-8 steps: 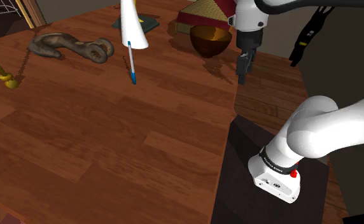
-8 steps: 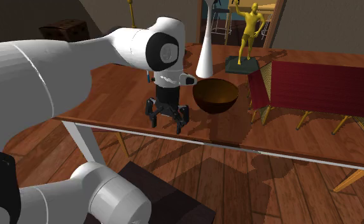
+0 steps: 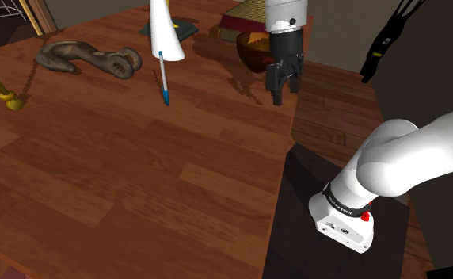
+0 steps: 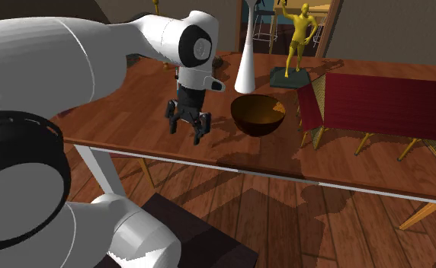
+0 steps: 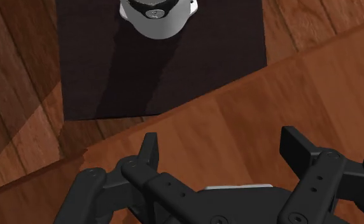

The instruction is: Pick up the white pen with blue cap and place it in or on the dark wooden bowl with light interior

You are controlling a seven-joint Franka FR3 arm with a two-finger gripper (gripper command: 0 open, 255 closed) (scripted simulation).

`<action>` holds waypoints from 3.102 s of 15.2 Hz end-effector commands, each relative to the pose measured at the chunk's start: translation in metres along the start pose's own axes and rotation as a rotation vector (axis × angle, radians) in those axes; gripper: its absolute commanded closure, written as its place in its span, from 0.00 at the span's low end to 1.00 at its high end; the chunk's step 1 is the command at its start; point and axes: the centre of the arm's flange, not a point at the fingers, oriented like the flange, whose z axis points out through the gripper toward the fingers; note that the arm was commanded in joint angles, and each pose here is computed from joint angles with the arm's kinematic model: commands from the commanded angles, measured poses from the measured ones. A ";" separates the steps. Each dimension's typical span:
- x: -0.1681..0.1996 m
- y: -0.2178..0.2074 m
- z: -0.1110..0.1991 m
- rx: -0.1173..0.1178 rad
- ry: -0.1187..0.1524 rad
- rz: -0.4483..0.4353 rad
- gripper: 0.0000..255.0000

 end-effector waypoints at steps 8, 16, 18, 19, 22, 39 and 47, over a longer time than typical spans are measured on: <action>0.072 -0.068 -0.034 0.172 -0.146 0.263 0.00; 0.153 -0.107 -0.064 0.322 -0.273 0.492 0.00; 0.175 -0.113 -0.070 0.359 -0.305 0.550 0.00; 0.186 -0.116 -0.073 0.378 -0.321 0.578 0.00; 0.220 -0.121 -0.081 0.434 -0.368 0.664 0.00; 0.236 -0.144 -0.053 0.473 -0.401 0.723 0.00; 0.237 -0.145 -0.053 0.473 -0.401 0.723 1.00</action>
